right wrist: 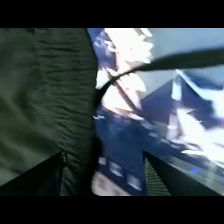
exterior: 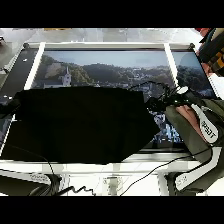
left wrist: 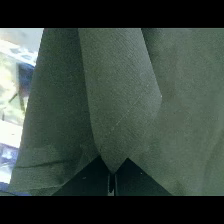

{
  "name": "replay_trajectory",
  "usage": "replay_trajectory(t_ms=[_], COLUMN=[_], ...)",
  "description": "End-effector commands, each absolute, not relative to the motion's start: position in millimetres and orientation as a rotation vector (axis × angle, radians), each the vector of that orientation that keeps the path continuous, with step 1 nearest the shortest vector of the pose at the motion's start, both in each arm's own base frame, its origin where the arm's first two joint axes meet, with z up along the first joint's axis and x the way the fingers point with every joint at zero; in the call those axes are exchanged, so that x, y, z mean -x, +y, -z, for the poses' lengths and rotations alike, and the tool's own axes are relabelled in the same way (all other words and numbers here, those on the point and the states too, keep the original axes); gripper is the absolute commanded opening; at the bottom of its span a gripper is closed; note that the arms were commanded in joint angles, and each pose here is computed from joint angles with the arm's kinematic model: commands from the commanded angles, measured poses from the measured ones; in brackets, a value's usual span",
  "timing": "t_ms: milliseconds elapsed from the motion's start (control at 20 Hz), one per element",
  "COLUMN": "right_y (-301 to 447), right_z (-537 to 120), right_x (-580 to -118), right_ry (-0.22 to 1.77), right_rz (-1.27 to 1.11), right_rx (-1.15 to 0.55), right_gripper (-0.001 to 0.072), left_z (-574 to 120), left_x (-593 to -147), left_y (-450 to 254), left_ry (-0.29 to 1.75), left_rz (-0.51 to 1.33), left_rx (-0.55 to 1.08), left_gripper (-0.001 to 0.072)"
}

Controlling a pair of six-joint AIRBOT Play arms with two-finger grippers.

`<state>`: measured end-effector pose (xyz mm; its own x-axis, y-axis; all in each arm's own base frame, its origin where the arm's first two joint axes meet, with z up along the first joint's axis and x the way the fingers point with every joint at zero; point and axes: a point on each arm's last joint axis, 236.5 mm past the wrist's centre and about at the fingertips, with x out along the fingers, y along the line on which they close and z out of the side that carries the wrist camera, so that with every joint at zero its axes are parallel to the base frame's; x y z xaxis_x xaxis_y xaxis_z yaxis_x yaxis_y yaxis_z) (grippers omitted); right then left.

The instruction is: Fold the clothes and pants, and hang the long-sleeved shirts on hangers.

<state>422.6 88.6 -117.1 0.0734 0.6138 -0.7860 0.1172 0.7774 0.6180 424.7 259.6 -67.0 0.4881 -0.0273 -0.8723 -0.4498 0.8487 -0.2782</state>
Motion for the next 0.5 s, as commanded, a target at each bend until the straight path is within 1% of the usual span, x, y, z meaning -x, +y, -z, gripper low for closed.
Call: replay_trajectory(t_ms=[0,50,100,150,200,350,450], right_y=[114.6,119.8,122.3,123.8,120.9,95.9,58.8], right_z=[123.9,126.3,128.6,127.2,122.5,91.9,72.9], right_x=[-413.3,-414.5,-420.9,-429.6,-441.1,-477.2,-481.1], right_ry=[1.527,1.511,1.465,1.419,1.378,1.233,1.201], right_rz=[-0.517,-0.549,-0.577,-0.598,-0.591,-0.517,-0.425], right_rx=[-0.688,-0.660,-0.599,-0.553,-0.529,-0.482,-0.438], right_gripper=[0.0477,0.0411,0.0270,0.0069,0.0021,0.0021,0.0021], left_z=[67.2,67.2,66.4,65.2,61.9,30.4,-2.3], left_x=[-424.8,-424.8,-425.7,-427.8,-431.8,-457.6,-479.1], left_y=[259.4,259.4,258.8,257.3,255.1,256.8,263.2], left_ry=[1.040,1.040,1.036,1.027,1.010,0.902,0.822], left_rz=[-0.271,-0.271,-0.269,-0.266,-0.260,-0.241,-0.234], left_rx=[0.518,0.518,0.523,0.536,0.557,0.598,0.562], left_gripper=[0.0011,0.0011,0.0011,0.0012,0.0011,0.0010,0.0010])
